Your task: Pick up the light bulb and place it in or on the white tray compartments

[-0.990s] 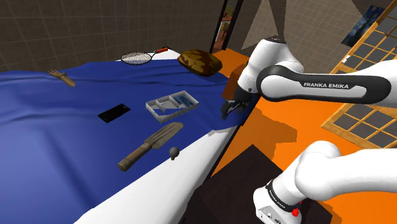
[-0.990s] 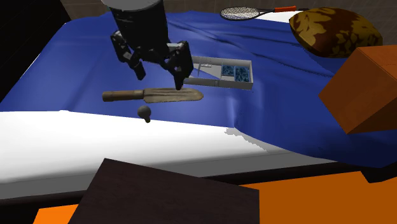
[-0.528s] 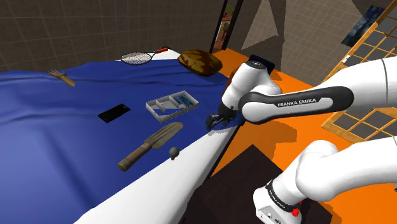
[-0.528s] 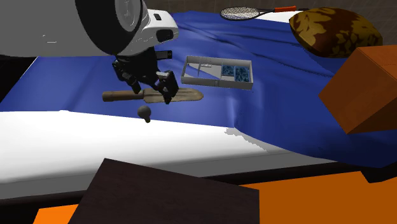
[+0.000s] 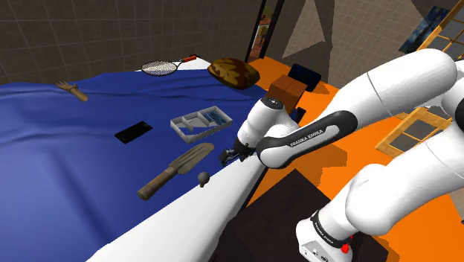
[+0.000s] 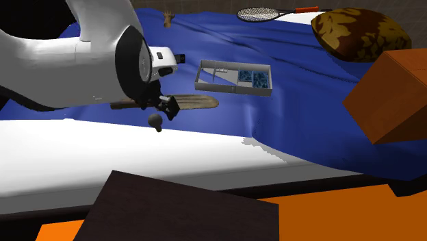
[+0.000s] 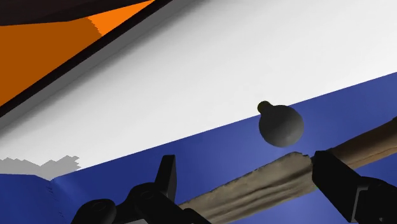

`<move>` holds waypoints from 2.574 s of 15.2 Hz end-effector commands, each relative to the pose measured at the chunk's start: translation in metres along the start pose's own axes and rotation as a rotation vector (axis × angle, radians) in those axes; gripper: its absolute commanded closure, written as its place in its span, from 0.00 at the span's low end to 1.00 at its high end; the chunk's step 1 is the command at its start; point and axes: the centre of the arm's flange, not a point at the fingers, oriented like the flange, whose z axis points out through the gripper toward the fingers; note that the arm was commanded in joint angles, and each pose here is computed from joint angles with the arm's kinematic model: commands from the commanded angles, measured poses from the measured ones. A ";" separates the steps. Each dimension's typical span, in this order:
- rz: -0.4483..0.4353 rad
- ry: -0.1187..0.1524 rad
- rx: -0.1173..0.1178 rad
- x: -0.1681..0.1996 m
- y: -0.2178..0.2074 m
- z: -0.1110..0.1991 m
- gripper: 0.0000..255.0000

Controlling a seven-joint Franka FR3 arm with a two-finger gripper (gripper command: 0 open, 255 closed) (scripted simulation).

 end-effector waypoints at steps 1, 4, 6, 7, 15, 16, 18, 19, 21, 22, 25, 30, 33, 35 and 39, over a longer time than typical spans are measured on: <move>0.007 0.015 0.013 0.003 -0.015 0.020 0.00; 0.016 0.034 0.027 0.006 -0.034 0.053 0.00; 0.022 0.046 0.036 0.008 -0.047 0.075 0.00; 0.025 0.053 0.040 0.010 -0.053 0.086 0.00; 0.032 0.068 0.051 0.015 -0.071 0.138 0.00; 0.032 0.068 0.051 0.015 -0.071 0.144 0.00; 0.032 0.068 0.051 0.016 -0.071 0.152 0.00; 0.032 0.068 0.051 0.016 -0.071 0.152 0.00; 0.032 0.068 0.051 0.016 -0.071 0.152 0.00; 0.032 0.068 0.051 0.016 -0.071 0.152 0.00; 0.032 0.068 0.051 0.016 -0.071 0.152 0.00; 0.032 0.068 0.051 0.016 -0.071 0.152 1.00; 0.032 0.068 0.051 0.016 -0.071 0.152 1.00; 0.032 0.068 0.051 0.016 -0.071 0.152 1.00; 0.032 0.068 0.051 0.019 -0.072 0.131 1.00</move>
